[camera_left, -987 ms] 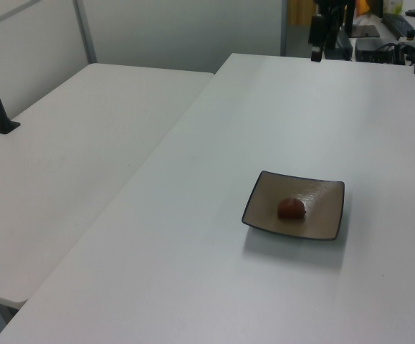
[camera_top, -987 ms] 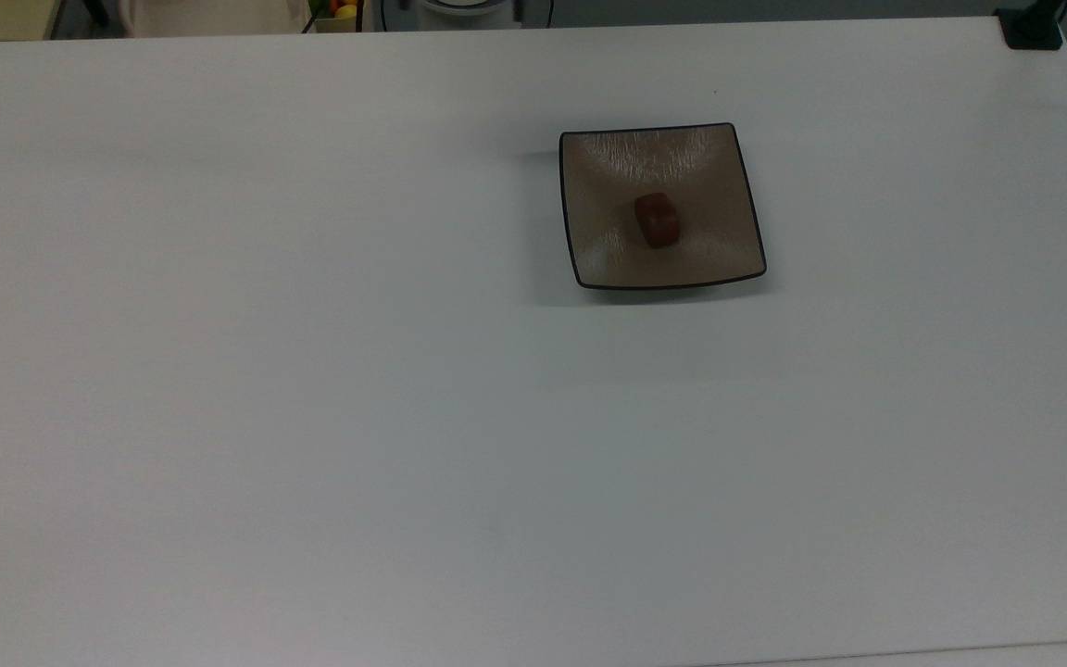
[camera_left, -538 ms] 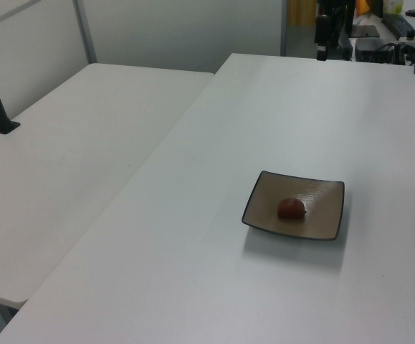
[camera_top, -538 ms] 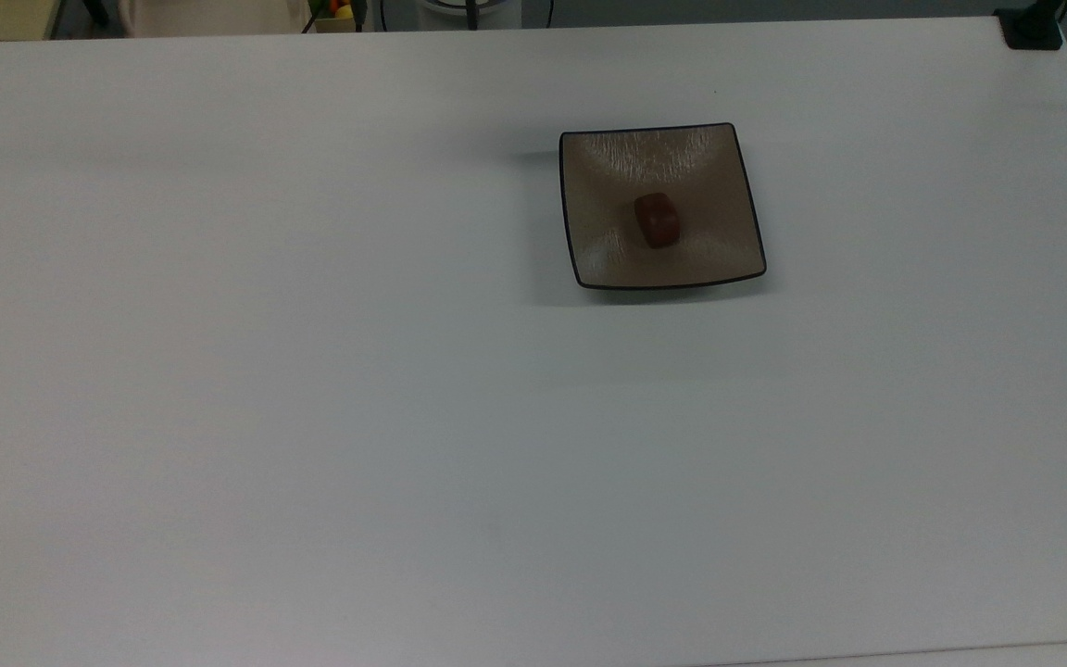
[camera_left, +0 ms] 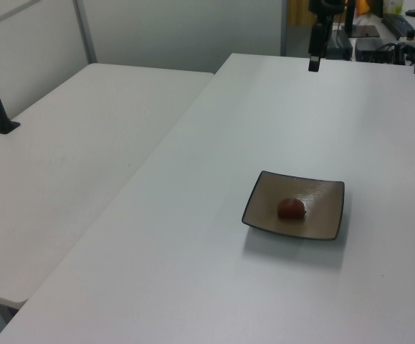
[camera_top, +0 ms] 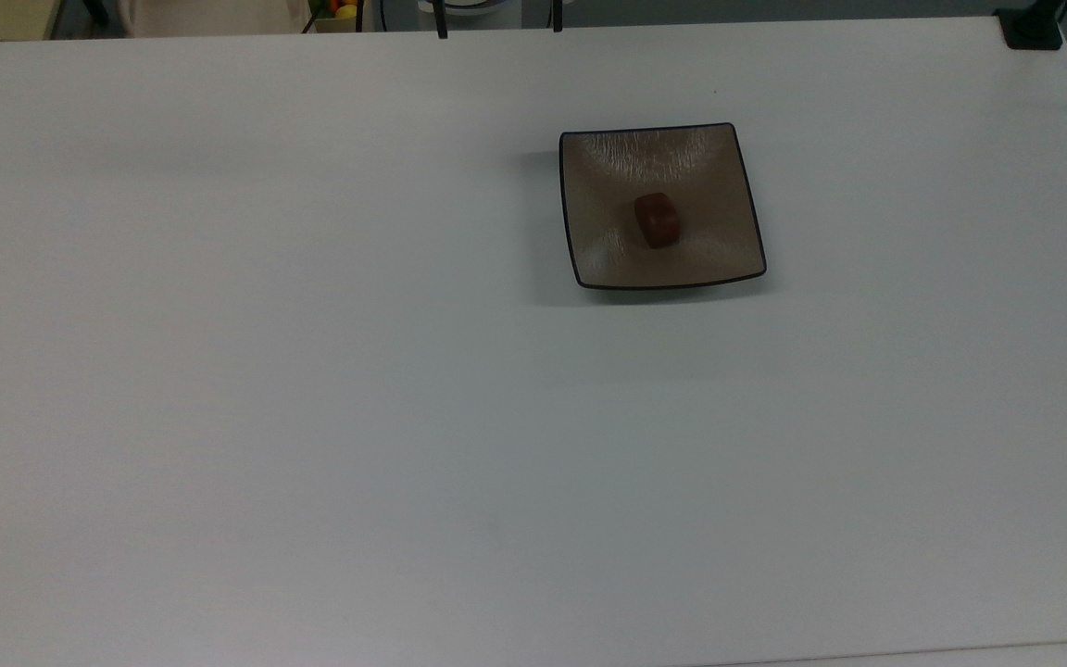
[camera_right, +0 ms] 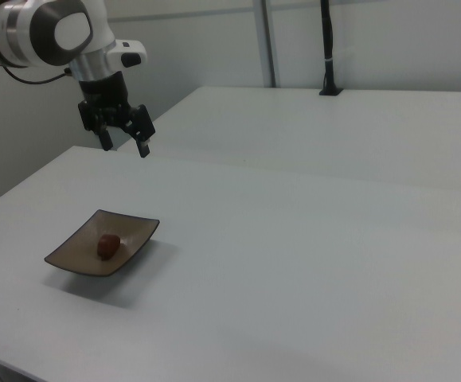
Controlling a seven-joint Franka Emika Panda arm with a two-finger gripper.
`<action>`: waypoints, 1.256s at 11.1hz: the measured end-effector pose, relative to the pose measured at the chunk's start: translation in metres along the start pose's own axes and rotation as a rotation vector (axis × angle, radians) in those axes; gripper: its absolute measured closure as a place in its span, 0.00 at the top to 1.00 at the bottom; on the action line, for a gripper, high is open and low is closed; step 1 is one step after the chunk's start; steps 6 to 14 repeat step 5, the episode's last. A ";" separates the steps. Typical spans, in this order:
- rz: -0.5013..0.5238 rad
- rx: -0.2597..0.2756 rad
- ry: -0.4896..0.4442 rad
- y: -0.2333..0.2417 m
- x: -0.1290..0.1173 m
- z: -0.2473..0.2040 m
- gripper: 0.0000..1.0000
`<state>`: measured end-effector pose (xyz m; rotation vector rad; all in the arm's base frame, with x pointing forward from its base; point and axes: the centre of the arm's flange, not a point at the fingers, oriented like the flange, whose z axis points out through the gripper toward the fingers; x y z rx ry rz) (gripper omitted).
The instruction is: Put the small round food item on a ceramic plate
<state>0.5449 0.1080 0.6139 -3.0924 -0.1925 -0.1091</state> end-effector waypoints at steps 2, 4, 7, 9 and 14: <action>0.005 0.000 0.002 0.003 0.000 0.000 1.00; 0.005 0.000 -0.001 0.003 0.001 0.001 1.00; 0.005 -0.001 -0.003 0.003 0.001 0.002 1.00; 0.005 -0.001 -0.003 0.003 0.001 0.002 1.00; 0.005 -0.001 -0.003 0.003 0.001 0.002 1.00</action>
